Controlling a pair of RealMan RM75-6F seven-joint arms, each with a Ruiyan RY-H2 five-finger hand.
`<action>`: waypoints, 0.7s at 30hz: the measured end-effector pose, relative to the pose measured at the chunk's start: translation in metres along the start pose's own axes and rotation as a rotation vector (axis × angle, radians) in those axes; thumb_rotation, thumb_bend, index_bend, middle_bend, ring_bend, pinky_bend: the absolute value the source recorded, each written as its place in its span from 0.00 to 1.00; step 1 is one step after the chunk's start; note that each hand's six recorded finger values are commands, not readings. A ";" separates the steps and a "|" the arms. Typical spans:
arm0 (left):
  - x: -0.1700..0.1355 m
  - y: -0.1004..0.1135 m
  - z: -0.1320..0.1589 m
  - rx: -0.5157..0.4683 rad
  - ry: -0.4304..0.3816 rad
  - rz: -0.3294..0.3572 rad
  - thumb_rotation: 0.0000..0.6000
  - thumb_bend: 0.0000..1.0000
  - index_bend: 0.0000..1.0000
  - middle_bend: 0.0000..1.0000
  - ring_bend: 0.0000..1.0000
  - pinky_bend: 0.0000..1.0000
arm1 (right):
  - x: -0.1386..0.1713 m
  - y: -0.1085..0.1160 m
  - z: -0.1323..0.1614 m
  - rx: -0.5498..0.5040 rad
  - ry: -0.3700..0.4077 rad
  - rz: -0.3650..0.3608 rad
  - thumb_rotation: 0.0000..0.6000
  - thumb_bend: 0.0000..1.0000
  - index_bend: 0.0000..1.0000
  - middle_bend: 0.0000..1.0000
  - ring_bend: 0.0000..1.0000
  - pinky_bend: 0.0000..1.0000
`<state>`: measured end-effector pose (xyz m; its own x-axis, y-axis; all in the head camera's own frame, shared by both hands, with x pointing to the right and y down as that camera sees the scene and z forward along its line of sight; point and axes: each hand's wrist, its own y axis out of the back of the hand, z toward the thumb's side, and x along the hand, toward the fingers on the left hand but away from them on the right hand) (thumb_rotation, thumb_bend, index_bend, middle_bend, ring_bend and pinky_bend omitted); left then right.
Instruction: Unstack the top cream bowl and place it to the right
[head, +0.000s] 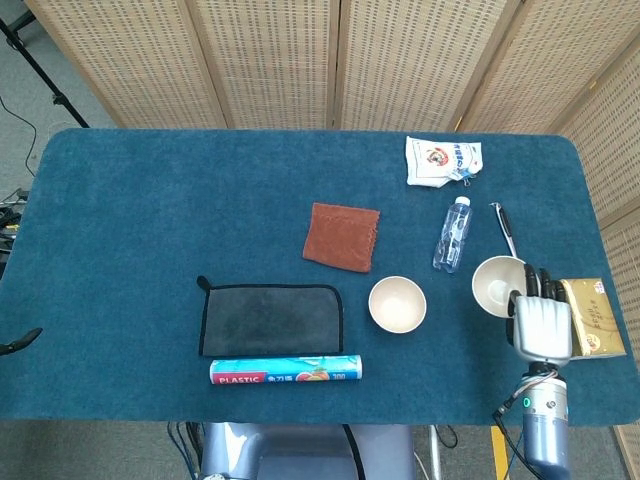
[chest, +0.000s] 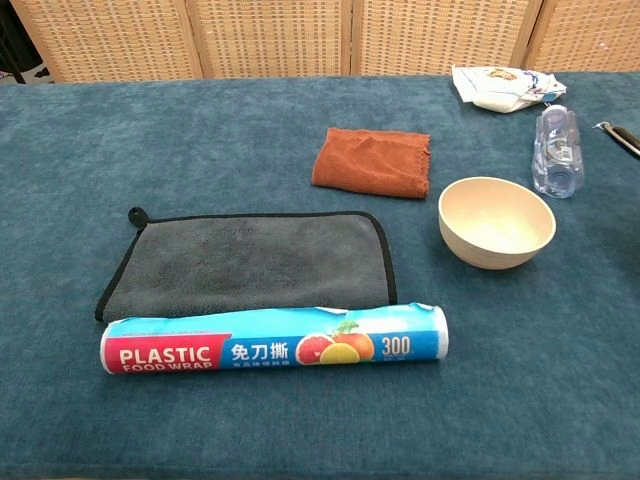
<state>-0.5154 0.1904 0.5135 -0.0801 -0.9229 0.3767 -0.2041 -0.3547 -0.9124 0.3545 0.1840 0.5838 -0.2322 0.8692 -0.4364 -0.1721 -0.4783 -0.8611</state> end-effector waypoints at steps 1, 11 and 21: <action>0.000 0.000 0.000 0.000 0.000 0.000 0.72 0.00 0.17 0.00 0.00 0.00 | 0.001 -0.001 -0.002 -0.001 -0.004 0.001 1.00 0.40 0.61 0.12 0.11 0.17; -0.001 -0.003 0.002 0.007 -0.006 -0.007 0.72 0.00 0.17 0.00 0.00 0.00 | 0.020 -0.015 -0.028 -0.025 -0.048 0.041 1.00 0.40 0.62 0.12 0.11 0.17; -0.002 -0.005 0.003 0.012 -0.008 -0.012 0.72 0.00 0.17 0.00 0.00 0.00 | 0.041 -0.036 -0.028 -0.054 -0.035 0.088 1.00 0.40 0.62 0.12 0.11 0.17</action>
<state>-0.5114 0.1931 0.5167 -0.0695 -0.9198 0.3863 -0.1932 -0.3675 -0.9097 0.3785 0.2406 0.5898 -0.2777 0.8186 -0.5028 -0.0978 -0.5447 -0.8329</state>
